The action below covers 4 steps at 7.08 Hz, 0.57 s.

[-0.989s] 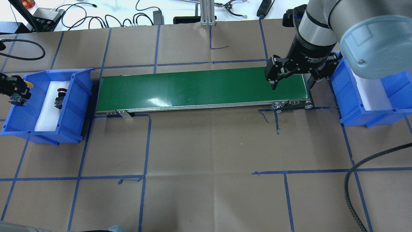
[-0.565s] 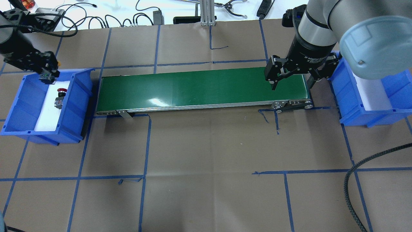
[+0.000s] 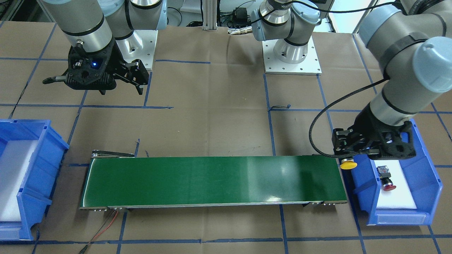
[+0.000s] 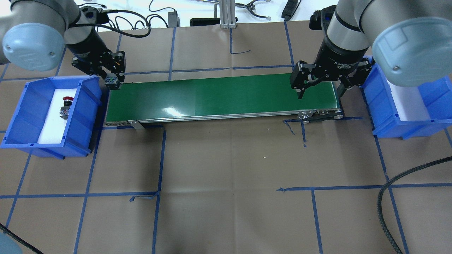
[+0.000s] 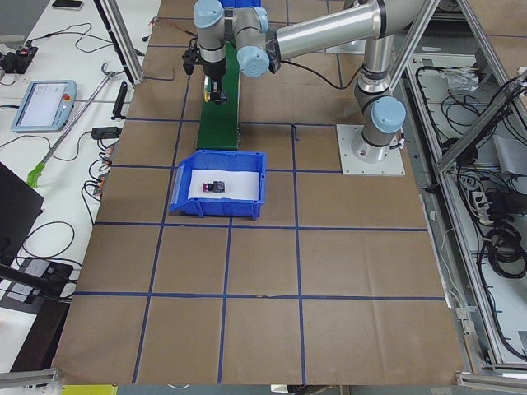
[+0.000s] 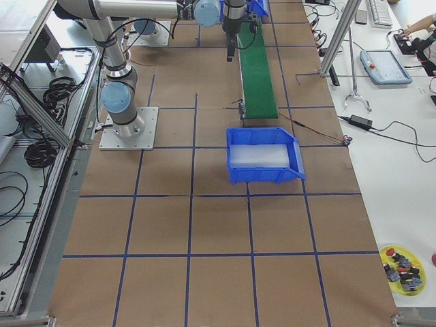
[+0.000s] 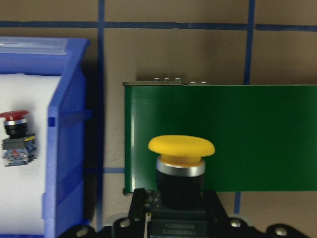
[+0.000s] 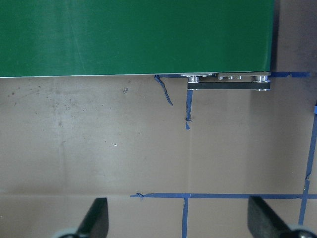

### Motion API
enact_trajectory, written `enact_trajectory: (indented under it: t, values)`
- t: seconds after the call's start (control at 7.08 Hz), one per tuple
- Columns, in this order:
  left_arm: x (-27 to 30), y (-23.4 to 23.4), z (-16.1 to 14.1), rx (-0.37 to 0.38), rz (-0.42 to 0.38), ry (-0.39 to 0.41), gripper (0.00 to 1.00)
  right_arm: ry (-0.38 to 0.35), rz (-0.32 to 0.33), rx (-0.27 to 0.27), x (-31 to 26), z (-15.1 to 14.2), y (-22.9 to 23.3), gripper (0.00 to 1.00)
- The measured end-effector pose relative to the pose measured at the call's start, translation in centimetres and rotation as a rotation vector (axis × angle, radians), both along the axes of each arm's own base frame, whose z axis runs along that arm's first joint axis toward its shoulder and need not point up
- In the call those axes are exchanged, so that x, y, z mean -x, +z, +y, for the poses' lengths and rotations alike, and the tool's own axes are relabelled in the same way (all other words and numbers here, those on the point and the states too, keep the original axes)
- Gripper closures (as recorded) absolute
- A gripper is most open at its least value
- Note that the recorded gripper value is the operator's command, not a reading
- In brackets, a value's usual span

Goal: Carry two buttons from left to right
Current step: 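Carry the yellow button to the conveyor and set it down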

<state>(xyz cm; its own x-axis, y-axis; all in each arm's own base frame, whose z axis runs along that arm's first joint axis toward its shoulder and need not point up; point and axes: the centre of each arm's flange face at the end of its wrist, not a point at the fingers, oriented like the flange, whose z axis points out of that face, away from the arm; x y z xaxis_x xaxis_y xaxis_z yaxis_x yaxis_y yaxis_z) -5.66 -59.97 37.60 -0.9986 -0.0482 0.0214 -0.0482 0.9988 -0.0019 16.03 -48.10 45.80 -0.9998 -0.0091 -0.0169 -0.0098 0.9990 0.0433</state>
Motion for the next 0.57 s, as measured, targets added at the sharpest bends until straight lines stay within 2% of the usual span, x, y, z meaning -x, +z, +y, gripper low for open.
enact_trajectory:
  t: [0.28, 0.57]
  values:
    - [1.2, -3.9, -0.7, -0.04, 0.006, 0.049, 1.0, -0.001, 0.0, 0.0, 0.0, 0.0, 0.0, 0.0]
    - [1.4, -7.6, -1.2, -0.032, 0.004, 0.07, 1.0, -0.001, 0.0, -0.001, 0.0, 0.0, 0.0, 0.0]
